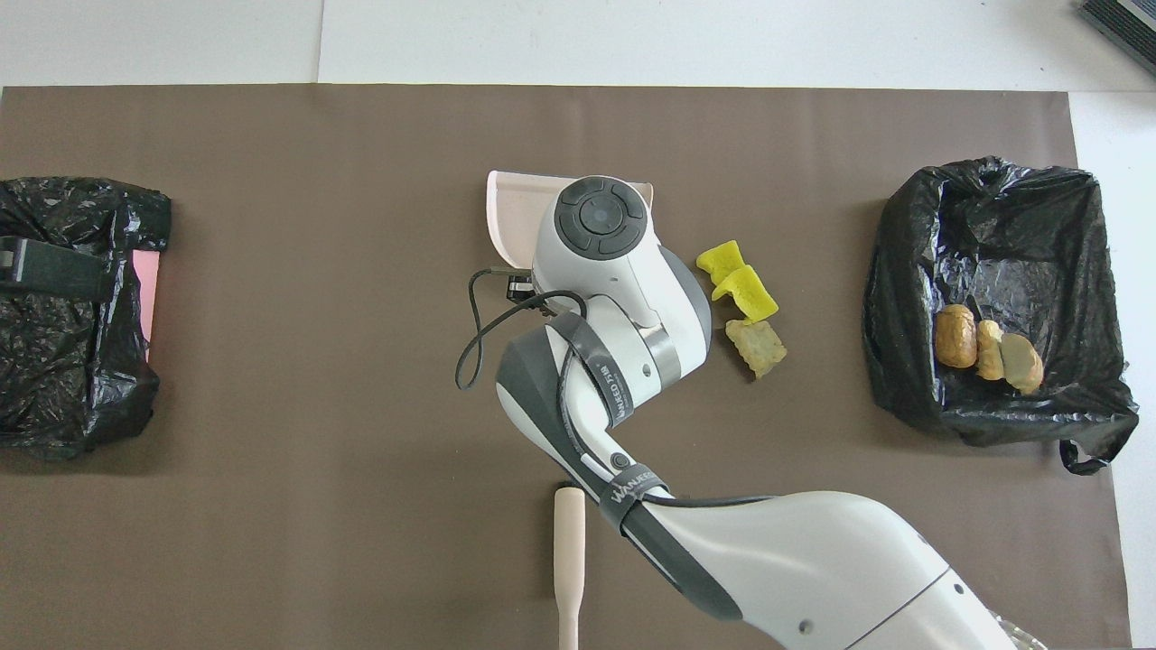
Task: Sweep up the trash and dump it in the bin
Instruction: 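Return the dustpan to the table center with the right gripper and release, then grasp the dustpan with the left gripper while the right gripper grasps the brush, then sweep the yellow sponges toward the dustpan with the right gripper's brush, then push the yellow sponges into the dustpan with the brush, then sweep the tan sponge piece into the dustpan with the right gripper's brush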
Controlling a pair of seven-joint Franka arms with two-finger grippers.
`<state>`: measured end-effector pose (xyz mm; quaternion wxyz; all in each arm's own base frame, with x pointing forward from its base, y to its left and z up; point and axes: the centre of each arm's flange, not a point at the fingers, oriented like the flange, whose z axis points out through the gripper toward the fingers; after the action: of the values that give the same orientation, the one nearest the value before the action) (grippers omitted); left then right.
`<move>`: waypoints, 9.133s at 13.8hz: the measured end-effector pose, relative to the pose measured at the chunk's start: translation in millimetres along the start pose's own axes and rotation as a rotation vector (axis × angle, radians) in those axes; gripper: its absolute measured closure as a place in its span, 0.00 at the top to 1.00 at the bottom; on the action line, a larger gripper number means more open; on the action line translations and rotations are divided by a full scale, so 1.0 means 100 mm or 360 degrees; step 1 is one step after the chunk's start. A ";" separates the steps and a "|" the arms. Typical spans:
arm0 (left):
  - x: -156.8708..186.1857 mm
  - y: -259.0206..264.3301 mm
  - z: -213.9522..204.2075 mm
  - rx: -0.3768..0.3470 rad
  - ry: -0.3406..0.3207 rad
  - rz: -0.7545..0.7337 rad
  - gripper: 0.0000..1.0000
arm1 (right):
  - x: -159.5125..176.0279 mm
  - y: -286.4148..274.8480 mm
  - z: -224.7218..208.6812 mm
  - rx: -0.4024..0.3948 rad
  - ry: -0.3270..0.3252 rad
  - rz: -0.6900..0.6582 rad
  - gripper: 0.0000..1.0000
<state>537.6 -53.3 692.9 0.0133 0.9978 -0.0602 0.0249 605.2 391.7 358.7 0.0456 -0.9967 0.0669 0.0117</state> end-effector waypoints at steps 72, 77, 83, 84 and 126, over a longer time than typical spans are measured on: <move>0.22 3.00 3.09 -0.0024 0.0071 0.0765 0.31 | -0.32 2.79 -0.04 -0.0724 -0.0418 -0.0660 0.26; 0.24 2.66 3.07 -0.0008 -0.0061 0.1393 0.31 | -0.28 2.90 -0.06 -0.0696 -0.0430 -0.0643 0.26; 0.18 2.66 3.11 -0.0023 -0.0144 0.1579 0.31 | -0.33 2.84 -0.02 -0.0526 -0.0499 -0.0624 0.26; 0.17 2.65 3.12 -0.0024 -0.0154 0.1579 0.31 | -0.35 2.81 0.00 -0.0485 -0.0511 -0.0611 0.26; -0.06 1.58 3.14 -0.0198 -0.0126 0.2297 0.31 | -1.62 1.54 0.18 0.0101 -0.0786 -0.0136 0.26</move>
<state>528.1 -218.6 382.9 0.0481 0.7070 -0.7055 -0.0121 423.2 262.8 331.5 0.0922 -0.9636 0.0118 0.2507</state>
